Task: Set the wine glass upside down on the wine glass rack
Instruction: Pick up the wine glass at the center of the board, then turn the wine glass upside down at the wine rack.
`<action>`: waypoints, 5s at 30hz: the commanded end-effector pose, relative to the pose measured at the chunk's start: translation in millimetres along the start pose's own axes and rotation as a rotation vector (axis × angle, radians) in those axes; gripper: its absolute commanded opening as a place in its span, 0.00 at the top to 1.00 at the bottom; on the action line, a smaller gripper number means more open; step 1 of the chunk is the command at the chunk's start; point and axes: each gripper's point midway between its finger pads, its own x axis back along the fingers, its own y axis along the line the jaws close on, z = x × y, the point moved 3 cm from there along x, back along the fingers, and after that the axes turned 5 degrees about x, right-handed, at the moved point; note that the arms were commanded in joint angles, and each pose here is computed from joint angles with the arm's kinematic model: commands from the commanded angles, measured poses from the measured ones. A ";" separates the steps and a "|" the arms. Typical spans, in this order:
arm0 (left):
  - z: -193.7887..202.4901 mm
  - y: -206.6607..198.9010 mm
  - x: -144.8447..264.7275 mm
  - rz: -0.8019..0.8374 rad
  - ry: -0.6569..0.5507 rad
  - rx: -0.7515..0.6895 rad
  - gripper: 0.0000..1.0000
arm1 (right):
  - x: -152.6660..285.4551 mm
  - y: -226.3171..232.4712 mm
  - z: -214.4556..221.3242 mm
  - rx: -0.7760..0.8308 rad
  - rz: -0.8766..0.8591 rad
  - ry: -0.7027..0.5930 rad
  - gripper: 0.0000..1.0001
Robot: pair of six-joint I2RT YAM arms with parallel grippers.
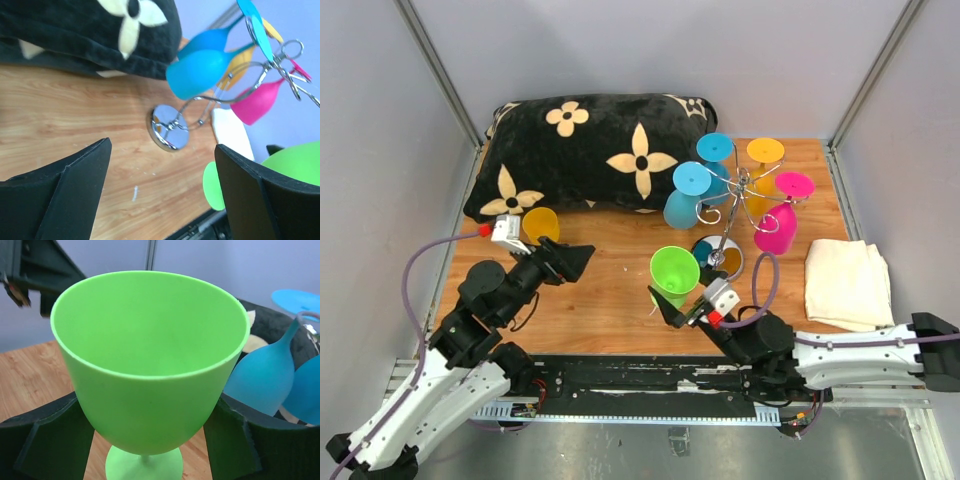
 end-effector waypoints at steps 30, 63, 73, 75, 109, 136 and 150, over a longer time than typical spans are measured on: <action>109.2 -110.9 -22.1 0.416 0.220 0.357 0.25 | 13.7 -24.4 -74.7 -0.115 -0.029 -0.261 0.42; 115.3 -129.0 -20.4 0.445 0.233 0.390 0.99 | 22.0 -29.0 -60.9 -0.101 -0.009 -0.245 0.39; 106.9 -111.8 -16.8 0.383 0.192 0.352 0.99 | 31.4 -20.3 -22.8 -0.097 -0.036 -0.118 0.01; 101.2 -108.4 -14.3 0.382 0.170 0.350 1.00 | 34.3 -21.9 -15.4 -0.105 -0.023 -0.091 0.01; -45.1 -0.8 34.0 -0.162 -0.099 -0.810 1.00 | 58.1 69.2 137.7 -0.267 -0.311 0.736 0.02; 16.6 -26.7 17.3 0.311 0.066 -1.351 1.00 | 79.0 20.9 97.7 -0.370 -0.334 0.672 0.01; 28.5 -36.6 5.4 0.389 0.037 -1.493 0.99 | 50.5 6.8 63.1 -0.535 -0.127 0.732 0.01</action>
